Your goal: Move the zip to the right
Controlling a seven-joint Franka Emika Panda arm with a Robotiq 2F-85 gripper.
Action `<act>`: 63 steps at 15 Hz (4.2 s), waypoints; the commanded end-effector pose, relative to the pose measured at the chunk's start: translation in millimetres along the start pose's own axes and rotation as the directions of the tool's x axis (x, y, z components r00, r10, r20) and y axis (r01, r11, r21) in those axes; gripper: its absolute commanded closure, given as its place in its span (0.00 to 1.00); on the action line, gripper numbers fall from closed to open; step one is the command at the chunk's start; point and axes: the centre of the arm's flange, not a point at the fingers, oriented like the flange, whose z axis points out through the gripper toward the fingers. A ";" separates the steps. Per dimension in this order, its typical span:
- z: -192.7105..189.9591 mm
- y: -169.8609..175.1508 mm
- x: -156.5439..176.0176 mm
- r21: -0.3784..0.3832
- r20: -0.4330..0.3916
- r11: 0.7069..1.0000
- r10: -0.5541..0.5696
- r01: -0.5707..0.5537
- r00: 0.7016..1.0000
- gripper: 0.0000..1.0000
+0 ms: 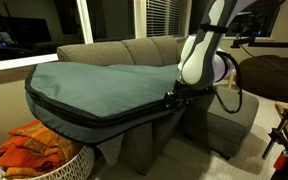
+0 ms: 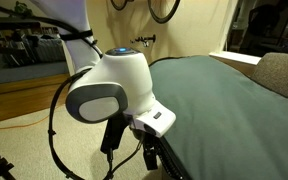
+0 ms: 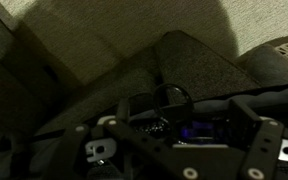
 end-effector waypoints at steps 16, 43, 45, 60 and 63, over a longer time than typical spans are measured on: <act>4.9 7.4 7.1 0.082 0.038 0.991 -0.112 0.109 0.993 0.00; 4.9 3.0 4.1 0.112 0.101 0.992 -0.073 0.061 0.992 0.99; 4.9 2.9 4.2 0.109 0.101 0.993 -0.062 0.050 0.993 0.99; 43.1 124.1 16.3 0.121 0.115 0.987 0.094 -0.108 0.989 0.99; 50.2 135.9 19.3 0.150 0.119 0.982 0.096 -0.114 0.988 0.99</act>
